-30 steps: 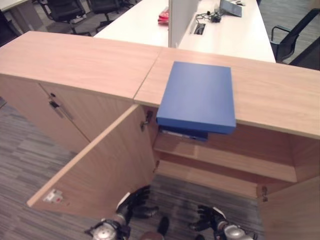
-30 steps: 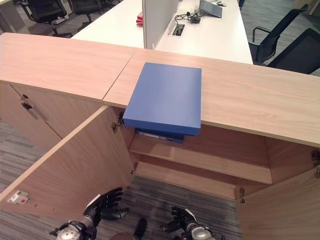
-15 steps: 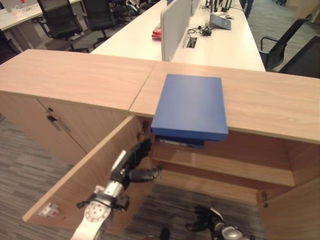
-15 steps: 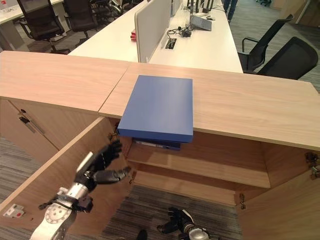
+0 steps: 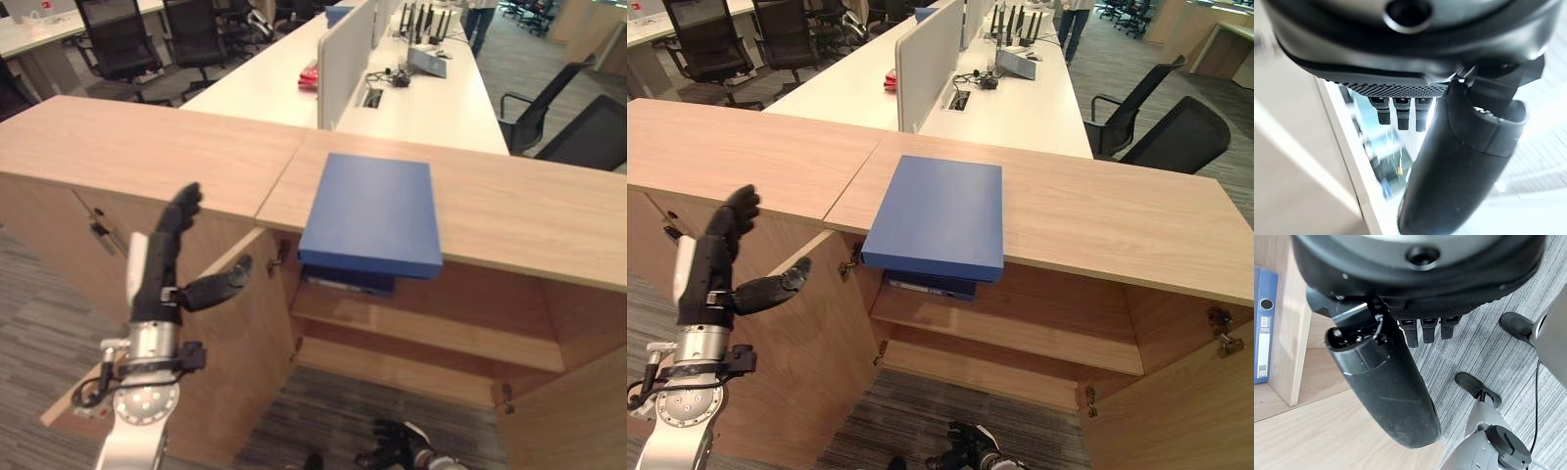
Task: Put the empty folder in the office cabinet
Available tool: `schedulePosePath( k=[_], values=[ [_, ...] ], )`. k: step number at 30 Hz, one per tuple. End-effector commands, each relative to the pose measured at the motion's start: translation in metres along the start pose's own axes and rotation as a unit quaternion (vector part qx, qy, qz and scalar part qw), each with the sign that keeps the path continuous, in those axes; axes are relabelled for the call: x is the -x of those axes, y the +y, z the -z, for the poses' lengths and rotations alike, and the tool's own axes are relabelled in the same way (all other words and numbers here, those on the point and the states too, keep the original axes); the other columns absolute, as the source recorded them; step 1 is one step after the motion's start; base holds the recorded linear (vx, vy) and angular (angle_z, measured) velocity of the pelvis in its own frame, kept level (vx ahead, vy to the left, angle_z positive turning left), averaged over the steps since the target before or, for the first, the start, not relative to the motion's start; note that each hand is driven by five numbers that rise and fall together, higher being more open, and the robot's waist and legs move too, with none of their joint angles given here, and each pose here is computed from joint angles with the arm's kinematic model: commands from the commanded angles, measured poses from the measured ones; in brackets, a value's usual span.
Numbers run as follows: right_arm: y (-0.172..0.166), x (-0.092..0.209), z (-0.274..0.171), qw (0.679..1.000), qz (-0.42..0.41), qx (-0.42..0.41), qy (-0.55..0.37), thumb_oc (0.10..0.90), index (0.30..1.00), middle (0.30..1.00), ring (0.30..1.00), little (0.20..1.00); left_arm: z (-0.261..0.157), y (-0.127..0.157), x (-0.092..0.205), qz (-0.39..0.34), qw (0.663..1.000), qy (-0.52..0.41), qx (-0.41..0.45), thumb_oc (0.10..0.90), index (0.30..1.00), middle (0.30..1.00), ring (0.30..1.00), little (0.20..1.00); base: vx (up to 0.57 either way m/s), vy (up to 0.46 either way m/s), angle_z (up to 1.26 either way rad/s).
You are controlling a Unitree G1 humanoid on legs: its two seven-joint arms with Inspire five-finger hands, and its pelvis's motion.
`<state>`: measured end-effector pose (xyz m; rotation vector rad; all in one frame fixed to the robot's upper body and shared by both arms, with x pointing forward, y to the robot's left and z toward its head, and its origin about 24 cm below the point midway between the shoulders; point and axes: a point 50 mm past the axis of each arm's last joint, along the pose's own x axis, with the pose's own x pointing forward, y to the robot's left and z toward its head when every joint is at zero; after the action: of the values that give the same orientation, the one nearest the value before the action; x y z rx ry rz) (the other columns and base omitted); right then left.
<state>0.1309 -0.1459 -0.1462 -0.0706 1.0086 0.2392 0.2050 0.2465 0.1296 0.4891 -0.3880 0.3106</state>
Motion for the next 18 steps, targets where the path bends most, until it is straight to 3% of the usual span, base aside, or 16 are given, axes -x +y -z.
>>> schedulePosePath(
  k=[1,7,12,18],
  values=[
    [0.014,-0.007,-0.038,0.997,-0.020,0.010,-0.071,0.800,0.900,0.900,0.900,0.900,-0.050,0.014,-0.019,-0.053,0.984,-0.164,-0.044,0.800,0.900,0.900,0.900,0.900,0.00,-0.010,0.04],
    [0.018,-0.010,-0.039,0.998,-0.021,0.016,-0.064,0.800,0.900,0.900,0.900,0.900,-0.075,0.004,-0.029,-0.023,0.969,-0.237,-0.061,0.800,0.900,0.900,0.900,0.900,0.00,-0.002,0.01],
    [0.019,-0.011,-0.036,0.998,-0.025,0.032,-0.055,0.800,0.900,0.900,0.900,0.900,-0.109,-0.014,-0.034,0.044,0.944,-0.324,-0.045,0.800,0.900,0.900,0.900,0.900,0.01,0.018,-0.06],
    [0.018,-0.011,-0.031,0.998,-0.028,0.046,-0.044,0.800,0.900,0.900,0.900,0.900,-0.125,-0.031,-0.040,0.100,0.925,-0.366,-0.041,0.800,0.900,0.900,0.900,0.900,0.01,0.014,-0.09]
  ],
)
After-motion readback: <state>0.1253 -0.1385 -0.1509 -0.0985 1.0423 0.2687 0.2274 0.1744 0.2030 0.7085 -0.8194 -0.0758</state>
